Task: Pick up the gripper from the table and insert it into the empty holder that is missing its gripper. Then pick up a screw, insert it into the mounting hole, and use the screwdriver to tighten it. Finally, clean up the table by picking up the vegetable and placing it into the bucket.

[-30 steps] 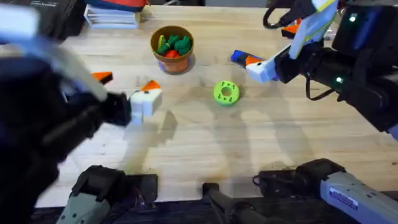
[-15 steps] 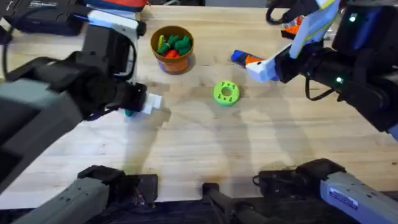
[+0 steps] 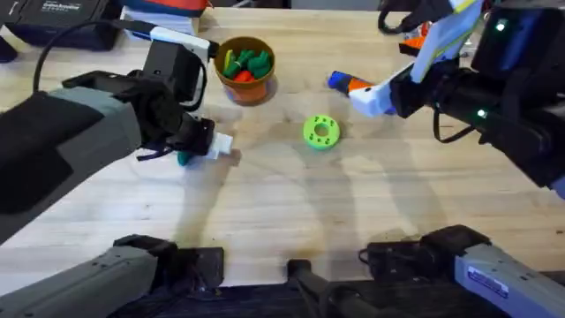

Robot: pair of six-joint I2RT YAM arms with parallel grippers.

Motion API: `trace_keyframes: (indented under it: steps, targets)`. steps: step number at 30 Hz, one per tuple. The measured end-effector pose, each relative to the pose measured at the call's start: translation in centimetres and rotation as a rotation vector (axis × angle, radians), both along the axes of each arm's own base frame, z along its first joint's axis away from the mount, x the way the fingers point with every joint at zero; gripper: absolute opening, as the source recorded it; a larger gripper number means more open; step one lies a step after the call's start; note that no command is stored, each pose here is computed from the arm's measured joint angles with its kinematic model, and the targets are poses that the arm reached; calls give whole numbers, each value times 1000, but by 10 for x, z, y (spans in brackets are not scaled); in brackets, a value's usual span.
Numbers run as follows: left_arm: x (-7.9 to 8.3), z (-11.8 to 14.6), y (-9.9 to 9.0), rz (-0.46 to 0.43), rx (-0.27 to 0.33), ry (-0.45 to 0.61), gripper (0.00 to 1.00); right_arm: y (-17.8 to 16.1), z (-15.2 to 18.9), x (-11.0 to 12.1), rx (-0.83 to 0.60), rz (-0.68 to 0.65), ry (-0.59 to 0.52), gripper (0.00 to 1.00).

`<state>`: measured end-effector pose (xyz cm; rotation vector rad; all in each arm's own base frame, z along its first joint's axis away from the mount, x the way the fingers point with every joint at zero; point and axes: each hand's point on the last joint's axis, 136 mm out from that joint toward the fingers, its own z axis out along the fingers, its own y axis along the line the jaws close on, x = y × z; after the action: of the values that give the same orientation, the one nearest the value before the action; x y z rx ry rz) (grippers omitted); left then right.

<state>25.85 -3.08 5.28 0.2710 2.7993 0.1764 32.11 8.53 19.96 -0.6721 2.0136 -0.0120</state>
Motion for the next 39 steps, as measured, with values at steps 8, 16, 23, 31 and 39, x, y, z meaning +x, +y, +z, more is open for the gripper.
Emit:
trace_keyframes:
  steps: [8,16,23,31,39]
  targets:
    - [3,-4,11,39,7,8,357,0,0,0,1,0,0,994]
    - [2,1,12,41,15,27,22,0,0,0,1,0,1,994]
    - [51,82,3,41,-17,-122,21,0,0,0,4,-2,1,994]
    - [128,192,-46,5,-317,-518,21,0,0,0,4,-2,2,994]
    - [145,138,-85,22,-457,-357,172,0,0,0,6,-4,2,993]
